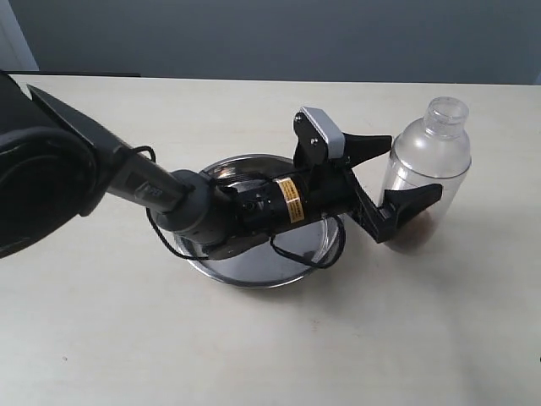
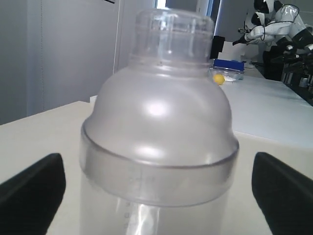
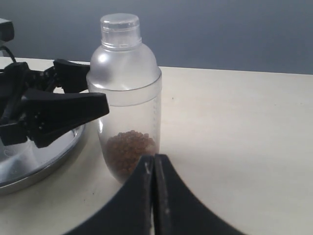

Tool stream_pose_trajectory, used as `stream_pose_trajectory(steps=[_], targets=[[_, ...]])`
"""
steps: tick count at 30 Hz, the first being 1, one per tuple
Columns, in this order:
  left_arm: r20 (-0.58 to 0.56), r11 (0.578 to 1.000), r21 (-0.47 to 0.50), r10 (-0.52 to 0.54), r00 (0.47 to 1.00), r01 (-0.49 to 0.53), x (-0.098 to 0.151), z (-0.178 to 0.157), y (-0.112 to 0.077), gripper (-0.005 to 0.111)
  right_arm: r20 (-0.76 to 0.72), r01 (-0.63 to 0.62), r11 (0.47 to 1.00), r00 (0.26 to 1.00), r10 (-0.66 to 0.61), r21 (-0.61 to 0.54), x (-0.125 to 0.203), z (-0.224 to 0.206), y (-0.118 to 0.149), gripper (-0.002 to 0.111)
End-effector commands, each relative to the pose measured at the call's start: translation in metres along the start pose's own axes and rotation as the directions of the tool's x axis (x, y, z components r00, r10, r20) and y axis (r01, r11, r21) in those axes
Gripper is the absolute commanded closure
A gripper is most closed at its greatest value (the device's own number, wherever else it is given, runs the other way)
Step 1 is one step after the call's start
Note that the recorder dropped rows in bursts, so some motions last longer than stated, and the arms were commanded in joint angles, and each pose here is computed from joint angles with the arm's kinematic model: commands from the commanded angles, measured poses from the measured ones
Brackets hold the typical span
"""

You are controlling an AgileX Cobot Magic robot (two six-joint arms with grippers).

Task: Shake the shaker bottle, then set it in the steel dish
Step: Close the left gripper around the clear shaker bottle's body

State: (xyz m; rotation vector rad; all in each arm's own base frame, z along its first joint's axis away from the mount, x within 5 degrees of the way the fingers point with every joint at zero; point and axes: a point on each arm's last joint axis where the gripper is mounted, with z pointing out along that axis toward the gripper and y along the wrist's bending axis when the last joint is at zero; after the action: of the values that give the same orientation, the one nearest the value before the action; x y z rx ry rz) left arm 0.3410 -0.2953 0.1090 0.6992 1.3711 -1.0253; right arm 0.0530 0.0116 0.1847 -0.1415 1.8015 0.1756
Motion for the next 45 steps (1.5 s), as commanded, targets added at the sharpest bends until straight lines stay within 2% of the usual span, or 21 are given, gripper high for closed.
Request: stream_pose_trajectory(steps=[1, 9, 15, 19, 22, 26, 29, 38, 41, 45], targets=[[0.005, 0.999, 0.033, -0.015, 1.000, 0.014, 0.008, 0.009, -0.009, 0.010, 0.016, 0.004, 1.000, 1.000, -0.004, 0.002, -0.001, 0.000, 0.000, 0.109], [0.001, 0.999, 0.038, 0.010, 1.000, -0.010, 0.009, 0.022, -0.012, 0.010, 0.016, 0.004, 1.000, 1.000, -0.004, 0.002, -0.001, 0.000, 0.000, 0.109], [-0.109, 1.000, 0.001, 0.024, 0.994, -0.024, 0.018, 0.023, -0.008, 0.010, 0.016, 0.004, 1.000, 1.000, -0.004, 0.002, -0.001, 0.000, 0.000, 0.109], [-0.071, 0.999, 0.031, 0.038, 0.997, -0.036, 0.015, 0.023, -0.011, 0.010, 0.016, 0.004, 1.000, 1.000, -0.004, 0.002, -0.001, 0.000, 0.000, 0.109], [-0.053, 1.000, 0.007, 0.024, 0.998, -0.023, 0.013, 0.023, -0.009, 0.010, 0.016, 0.004, 1.000, 1.000, -0.004, 0.002, -0.001, 0.000, 0.000, 0.109], [-0.093, 1.000, -0.023, 0.018, 0.995, -0.020, 0.017, 0.023, -0.007, 0.010, 0.016, 0.004, 1.000, 1.000, -0.004, 0.002, -0.001, 0.000, 0.000, 0.109], [-0.083, 1.000, -0.012, 0.021, 0.996, -0.022, 0.016, 0.023, -0.008, 0.010, 0.016, 0.004, 1.000, 1.000, -0.004, 0.002, -0.001, 0.000, 0.000, 0.109], [-0.095, 0.998, 0.014, 0.063, 0.994, -0.062, 0.012, 0.039, -0.020, 0.010, 0.016, 0.004, 1.000, 1.000, -0.004, 0.002, -0.001, 0.000, 0.000, 0.109], [-0.106, 0.998, -0.020, 0.057, 0.993, -0.059, 0.011, 0.044, -0.019, 0.010, 0.016, 0.004, 1.000, 1.000, -0.004, 0.002, -0.001, 0.000, 0.000, 0.109], [-0.130, 0.999, -0.024, 0.043, 0.991, -0.047, 0.029, 0.044, -0.015, 0.010, 0.016, 0.004, 1.000, 1.000, -0.004, 0.002, -0.001, 0.000, 0.000, 0.109]])
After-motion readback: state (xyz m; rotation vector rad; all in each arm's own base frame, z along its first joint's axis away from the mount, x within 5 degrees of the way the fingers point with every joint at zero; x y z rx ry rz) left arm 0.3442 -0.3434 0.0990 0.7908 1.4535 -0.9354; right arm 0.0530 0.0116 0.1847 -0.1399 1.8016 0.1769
